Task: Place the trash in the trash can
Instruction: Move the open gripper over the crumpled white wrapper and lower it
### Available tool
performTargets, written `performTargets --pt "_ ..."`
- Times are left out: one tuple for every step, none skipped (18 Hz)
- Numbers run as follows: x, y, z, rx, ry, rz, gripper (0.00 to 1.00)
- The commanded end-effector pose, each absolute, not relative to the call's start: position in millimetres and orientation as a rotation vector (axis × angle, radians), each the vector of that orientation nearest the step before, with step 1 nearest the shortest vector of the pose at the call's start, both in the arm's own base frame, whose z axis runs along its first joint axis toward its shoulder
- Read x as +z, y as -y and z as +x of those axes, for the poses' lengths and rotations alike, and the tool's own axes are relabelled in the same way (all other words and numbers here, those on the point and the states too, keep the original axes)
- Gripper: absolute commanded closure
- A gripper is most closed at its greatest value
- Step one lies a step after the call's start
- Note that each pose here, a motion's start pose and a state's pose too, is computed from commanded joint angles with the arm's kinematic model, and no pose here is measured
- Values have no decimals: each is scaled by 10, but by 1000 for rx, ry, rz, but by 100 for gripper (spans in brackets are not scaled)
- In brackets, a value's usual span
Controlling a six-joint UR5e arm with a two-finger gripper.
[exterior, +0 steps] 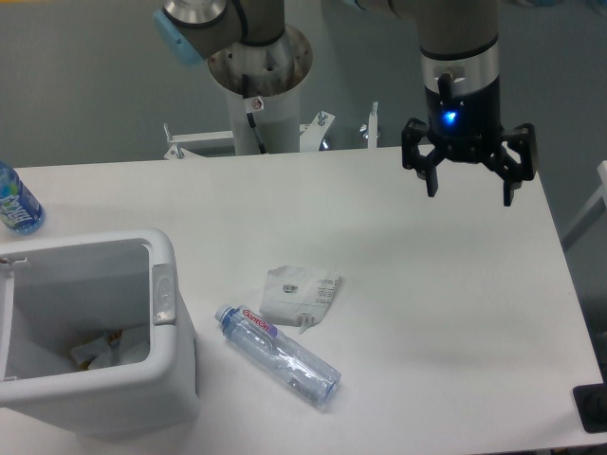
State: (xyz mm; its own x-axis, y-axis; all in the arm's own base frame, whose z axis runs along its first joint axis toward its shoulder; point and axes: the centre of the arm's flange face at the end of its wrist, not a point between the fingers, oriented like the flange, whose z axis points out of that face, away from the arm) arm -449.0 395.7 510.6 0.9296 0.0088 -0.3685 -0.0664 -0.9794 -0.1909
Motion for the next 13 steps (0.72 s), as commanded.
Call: performTargets --pt "5106 -3949 -4496 555 -43 -2889 0" --pt "5106 -3956 -4491 555 -50 -2889 0" --pt "5106 -3969 -4481 548 -52 -2883 0" --pt "5100 -3976 -4474 547 -45 -2882 0" --pt "5091 -3985 -4473 544 -45 -2883 0" --pt "5084 -3996 -4471 542 -39 -2880 0" --pt "5057 -4011 -4479 535 -33 -2882 0" --pt "5047 -4026 -4482 527 -12 -2879 0" --pt "5049 -4045 -4469 513 13 -2864 0" --pt "5026 -4067 -4462 476 40 -2841 0" --pt "4980 -4094 -4435 437 65 -2824 0" --pt "4912 -4094 -4415 409 102 -2821 0" --pt "4849 -4080 -4390 399 126 -2821 0"
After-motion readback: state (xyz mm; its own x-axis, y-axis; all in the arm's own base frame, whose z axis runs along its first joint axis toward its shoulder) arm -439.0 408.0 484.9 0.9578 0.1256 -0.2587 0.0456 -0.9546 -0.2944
